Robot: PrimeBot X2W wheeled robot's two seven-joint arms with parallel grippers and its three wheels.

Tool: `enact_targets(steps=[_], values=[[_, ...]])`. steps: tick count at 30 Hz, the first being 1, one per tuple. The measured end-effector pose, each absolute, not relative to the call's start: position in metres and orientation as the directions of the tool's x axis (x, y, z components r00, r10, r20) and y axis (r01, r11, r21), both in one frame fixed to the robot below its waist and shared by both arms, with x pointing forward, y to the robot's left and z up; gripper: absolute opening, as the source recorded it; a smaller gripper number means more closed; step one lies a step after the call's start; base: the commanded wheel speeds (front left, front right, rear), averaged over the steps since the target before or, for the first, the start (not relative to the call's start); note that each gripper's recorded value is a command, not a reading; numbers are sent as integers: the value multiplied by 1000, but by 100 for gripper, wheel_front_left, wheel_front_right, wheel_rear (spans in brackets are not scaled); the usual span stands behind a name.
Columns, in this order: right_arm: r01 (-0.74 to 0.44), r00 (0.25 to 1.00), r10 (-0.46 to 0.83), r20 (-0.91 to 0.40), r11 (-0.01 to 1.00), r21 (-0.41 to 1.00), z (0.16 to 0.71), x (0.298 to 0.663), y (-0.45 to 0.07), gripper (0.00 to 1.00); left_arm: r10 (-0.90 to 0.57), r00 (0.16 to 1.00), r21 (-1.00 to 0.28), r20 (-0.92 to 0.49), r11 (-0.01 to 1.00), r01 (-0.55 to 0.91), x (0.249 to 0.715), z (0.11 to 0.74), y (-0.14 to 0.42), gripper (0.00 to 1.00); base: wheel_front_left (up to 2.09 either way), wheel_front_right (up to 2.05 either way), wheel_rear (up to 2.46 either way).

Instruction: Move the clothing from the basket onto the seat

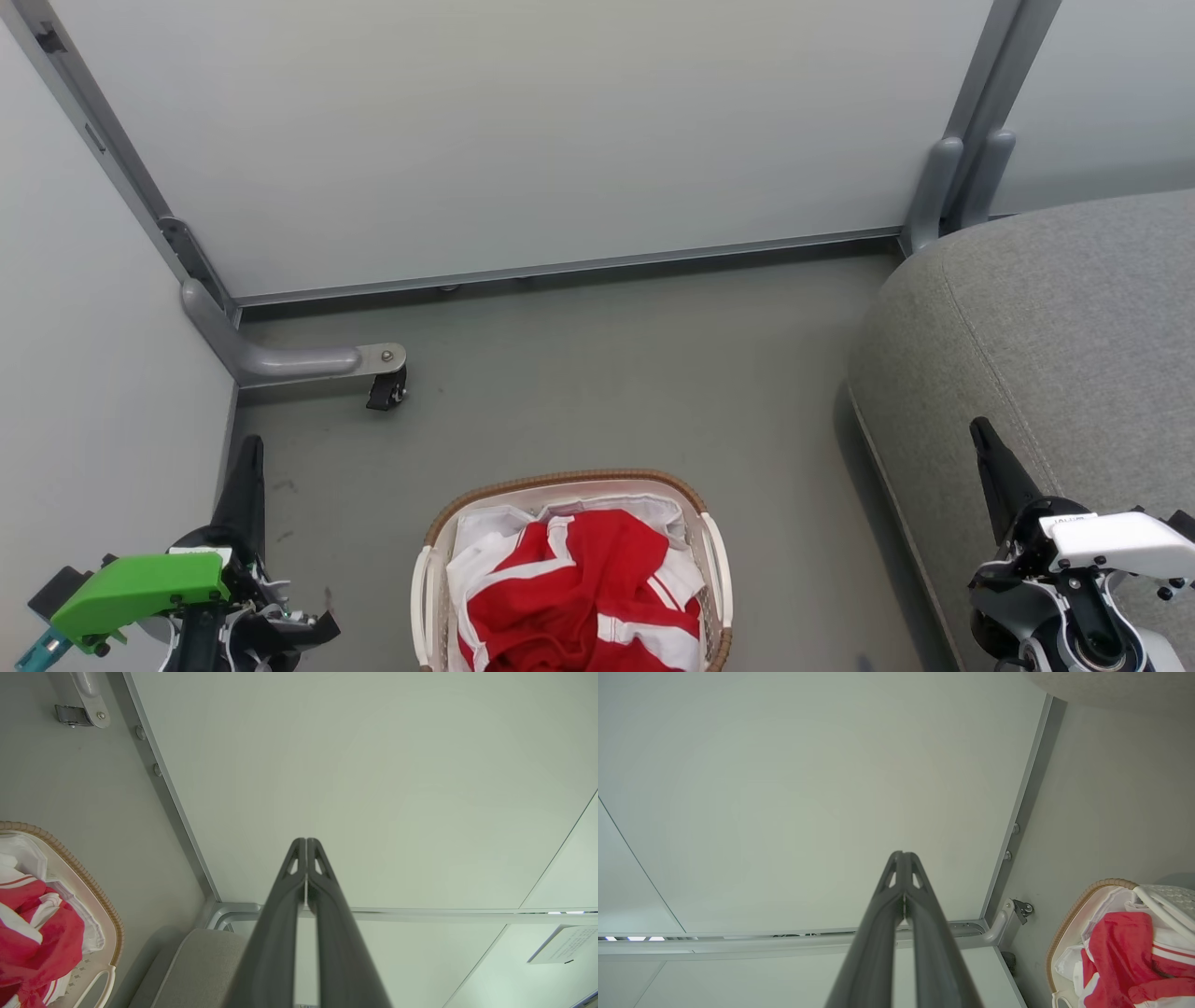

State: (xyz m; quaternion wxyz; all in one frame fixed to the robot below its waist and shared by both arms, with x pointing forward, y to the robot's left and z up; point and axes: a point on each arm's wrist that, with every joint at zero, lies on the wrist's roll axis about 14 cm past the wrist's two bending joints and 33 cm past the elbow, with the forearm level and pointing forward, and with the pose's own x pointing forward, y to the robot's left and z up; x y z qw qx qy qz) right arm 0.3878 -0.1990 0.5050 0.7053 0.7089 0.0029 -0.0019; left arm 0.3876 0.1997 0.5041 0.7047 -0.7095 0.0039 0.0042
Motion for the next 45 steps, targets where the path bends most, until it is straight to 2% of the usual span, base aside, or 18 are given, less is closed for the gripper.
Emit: enact_targets(steps=[39, 40, 45], values=[[7, 1000, 1, -7, -5, 1000, 505, 388, -199, 0, 0, 1000, -1000, -11, -7, -11, 388, 504, 200, 0, 0, 0, 0], [13, 1000, 1, -13, -7, 1000, 503, 387, -199, 100, 1, 1000, -1000, -18, -9, -18, 387, 502, 199, 100, 0, 0, 0], [92, 996, 2, -92, -26, 995, 476, 375, -194, 100, 0, 995, -995, -99, -21, -99, 375, 475, 197, 100, 0, 0, 0]])
